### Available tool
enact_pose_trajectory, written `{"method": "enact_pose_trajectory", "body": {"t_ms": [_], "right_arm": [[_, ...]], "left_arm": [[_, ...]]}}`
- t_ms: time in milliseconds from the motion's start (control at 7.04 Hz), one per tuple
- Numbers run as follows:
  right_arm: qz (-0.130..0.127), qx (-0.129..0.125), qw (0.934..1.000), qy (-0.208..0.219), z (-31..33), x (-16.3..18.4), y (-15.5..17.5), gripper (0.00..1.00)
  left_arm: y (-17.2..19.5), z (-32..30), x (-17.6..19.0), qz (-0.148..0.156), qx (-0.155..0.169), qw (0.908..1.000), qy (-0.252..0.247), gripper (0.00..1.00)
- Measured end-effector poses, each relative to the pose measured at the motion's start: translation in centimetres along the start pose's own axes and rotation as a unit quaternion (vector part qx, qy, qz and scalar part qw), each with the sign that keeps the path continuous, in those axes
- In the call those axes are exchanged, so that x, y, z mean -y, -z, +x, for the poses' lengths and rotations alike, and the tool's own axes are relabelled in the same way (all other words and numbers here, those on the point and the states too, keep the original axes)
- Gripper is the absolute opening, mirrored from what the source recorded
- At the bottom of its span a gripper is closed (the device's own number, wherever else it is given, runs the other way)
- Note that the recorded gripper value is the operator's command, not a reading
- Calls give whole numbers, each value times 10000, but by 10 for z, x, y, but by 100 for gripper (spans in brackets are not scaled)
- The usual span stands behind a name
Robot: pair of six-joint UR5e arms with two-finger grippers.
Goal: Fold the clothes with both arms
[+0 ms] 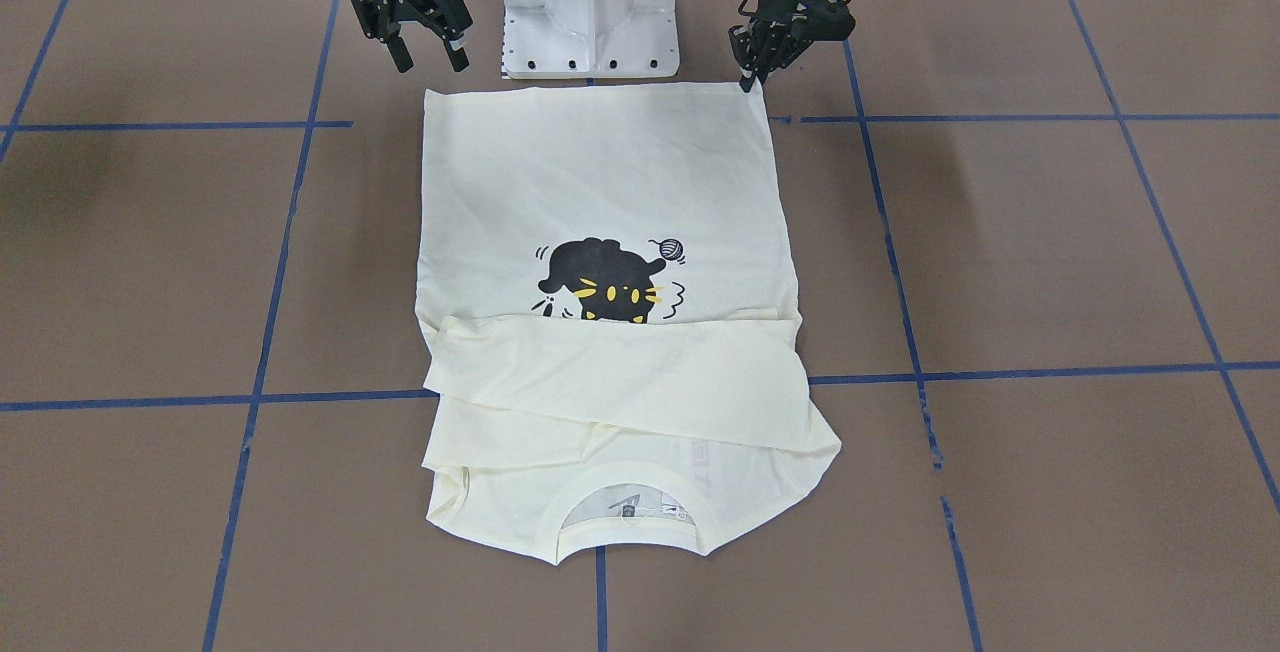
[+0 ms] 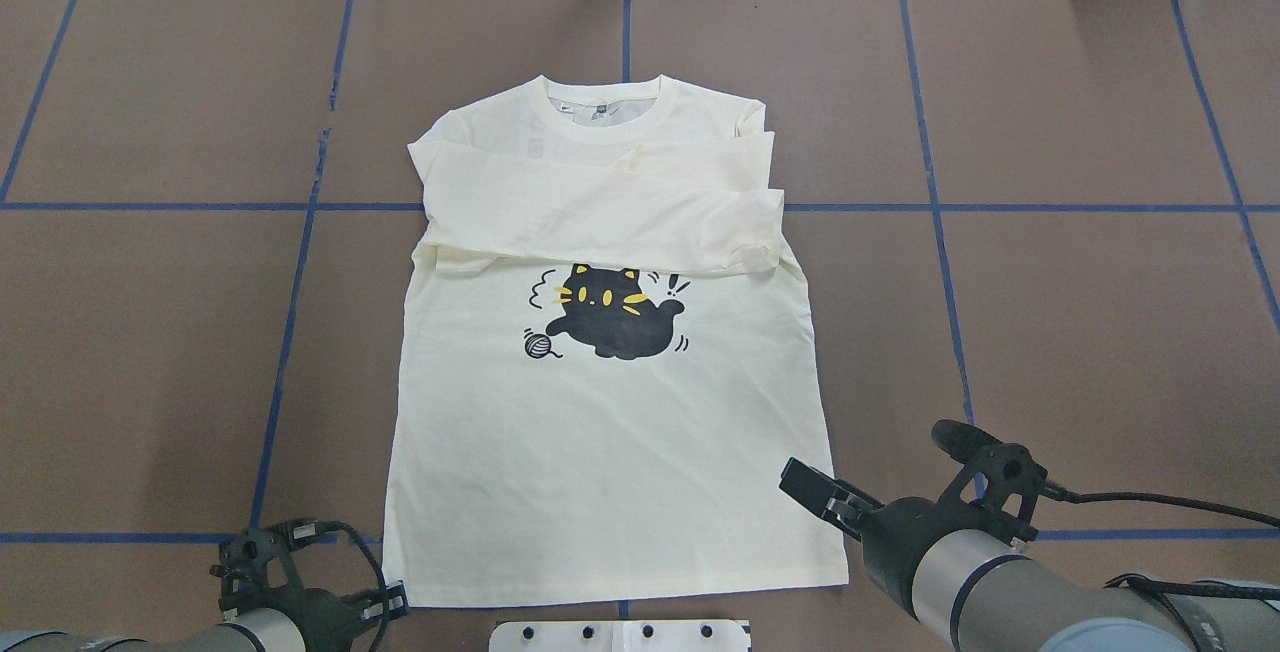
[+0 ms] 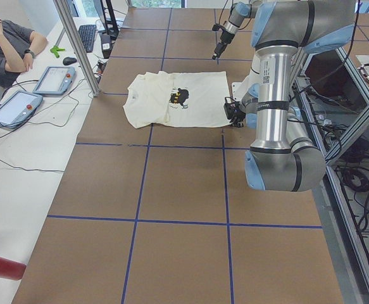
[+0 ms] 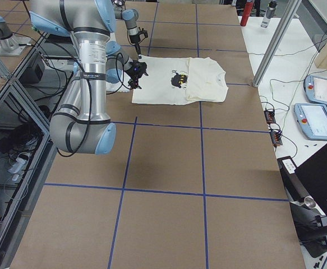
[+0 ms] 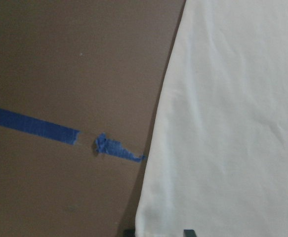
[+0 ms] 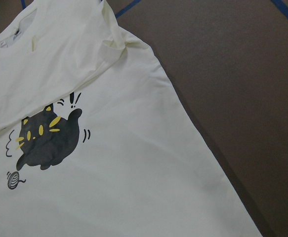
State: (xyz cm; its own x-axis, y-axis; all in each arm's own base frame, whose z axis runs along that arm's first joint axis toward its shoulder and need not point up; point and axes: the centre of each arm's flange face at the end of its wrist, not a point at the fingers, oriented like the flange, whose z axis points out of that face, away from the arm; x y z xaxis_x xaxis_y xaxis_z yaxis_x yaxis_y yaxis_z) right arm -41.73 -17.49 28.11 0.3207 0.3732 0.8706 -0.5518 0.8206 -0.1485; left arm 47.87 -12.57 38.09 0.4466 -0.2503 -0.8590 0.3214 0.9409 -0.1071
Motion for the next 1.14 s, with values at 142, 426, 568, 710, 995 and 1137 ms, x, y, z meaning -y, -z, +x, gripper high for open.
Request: {"method": "enact_pose_trajectory", "body": {"t_ms": [142, 426, 568, 710, 995, 1137], "right_arm": [[-4, 4, 10000, 3, 0, -1, 0, 98], [-3, -90, 10000, 8, 6, -9, -8, 99], [85, -261, 9996, 2, 16, -20, -18, 98], [238, -485, 9985, 89, 27, -34, -26, 96], [333, -837, 9953, 352, 48, -61, -32, 88], [385, -905, 9939, 493, 57, -72, -37, 81]], "left_arm": [[1, 0, 0, 1, -3, 10000, 4, 0], [5, 3, 2, -4, -48, 10000, 21, 0], [11, 9, 2, -25, -124, 9999, 46, 0], [20, 16, 3, -53, -227, 9997, 82, 0], [34, 27, 5, -103, -387, 9991, 135, 0], [36, 29, 5, -117, -410, 9990, 139, 0]]}}
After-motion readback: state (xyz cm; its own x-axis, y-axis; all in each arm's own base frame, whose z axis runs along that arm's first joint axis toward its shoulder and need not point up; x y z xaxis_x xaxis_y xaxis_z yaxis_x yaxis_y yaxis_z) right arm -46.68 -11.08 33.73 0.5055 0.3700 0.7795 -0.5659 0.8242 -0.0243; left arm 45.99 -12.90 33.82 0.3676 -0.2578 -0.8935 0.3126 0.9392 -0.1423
